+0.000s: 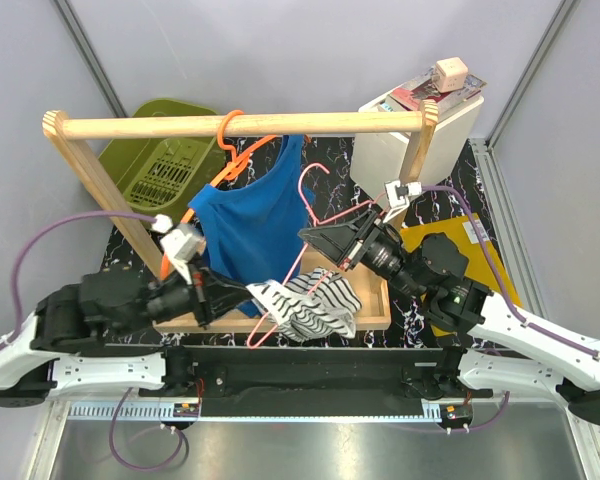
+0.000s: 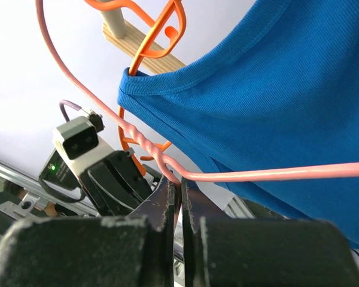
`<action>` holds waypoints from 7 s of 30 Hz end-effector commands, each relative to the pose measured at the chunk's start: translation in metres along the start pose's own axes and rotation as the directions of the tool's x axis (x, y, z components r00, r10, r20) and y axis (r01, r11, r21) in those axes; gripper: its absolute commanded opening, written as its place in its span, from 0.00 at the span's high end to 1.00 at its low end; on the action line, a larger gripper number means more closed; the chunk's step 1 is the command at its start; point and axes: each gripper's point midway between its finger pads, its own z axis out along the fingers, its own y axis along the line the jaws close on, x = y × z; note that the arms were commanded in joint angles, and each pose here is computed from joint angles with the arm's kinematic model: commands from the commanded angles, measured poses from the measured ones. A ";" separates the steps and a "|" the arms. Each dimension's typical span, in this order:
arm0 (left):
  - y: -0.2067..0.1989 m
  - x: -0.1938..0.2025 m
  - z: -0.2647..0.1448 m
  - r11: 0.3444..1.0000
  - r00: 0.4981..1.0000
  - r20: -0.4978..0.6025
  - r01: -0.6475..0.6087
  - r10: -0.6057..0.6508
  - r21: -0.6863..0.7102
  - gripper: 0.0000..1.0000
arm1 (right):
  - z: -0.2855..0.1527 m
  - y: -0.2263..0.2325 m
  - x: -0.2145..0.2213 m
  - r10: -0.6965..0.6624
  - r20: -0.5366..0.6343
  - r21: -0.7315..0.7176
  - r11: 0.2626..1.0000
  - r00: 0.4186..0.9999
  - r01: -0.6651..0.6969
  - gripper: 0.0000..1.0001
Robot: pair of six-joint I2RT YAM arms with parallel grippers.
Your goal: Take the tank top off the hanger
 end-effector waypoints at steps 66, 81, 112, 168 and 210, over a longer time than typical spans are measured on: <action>0.059 -0.024 -0.058 0.981 0.959 0.269 0.134 -0.092 -0.139 1.00 | 0.006 0.000 -0.076 0.068 0.412 -0.005 0.997 0.909 -0.072 1.00; 0.043 -0.046 -0.009 0.967 0.977 0.213 0.026 0.029 -0.252 1.00 | -0.003 0.040 -0.038 0.146 0.151 -0.156 0.980 0.978 -0.122 1.00; 0.016 -0.062 0.140 0.899 0.981 0.039 -0.159 0.192 -0.408 0.87 | -0.092 0.030 0.007 0.016 -0.066 -0.213 0.977 0.998 -0.030 1.00; -0.093 -0.033 0.081 0.941 0.961 0.040 0.257 -0.272 0.221 1.00 | -0.081 0.018 0.014 0.083 -0.062 -0.191 0.977 0.995 -0.094 0.64; -0.083 -0.142 0.235 0.961 0.940 0.199 0.272 -0.276 0.048 1.00 | -0.174 -0.045 -0.042 -0.055 0.173 0.173 0.985 0.983 0.025 0.27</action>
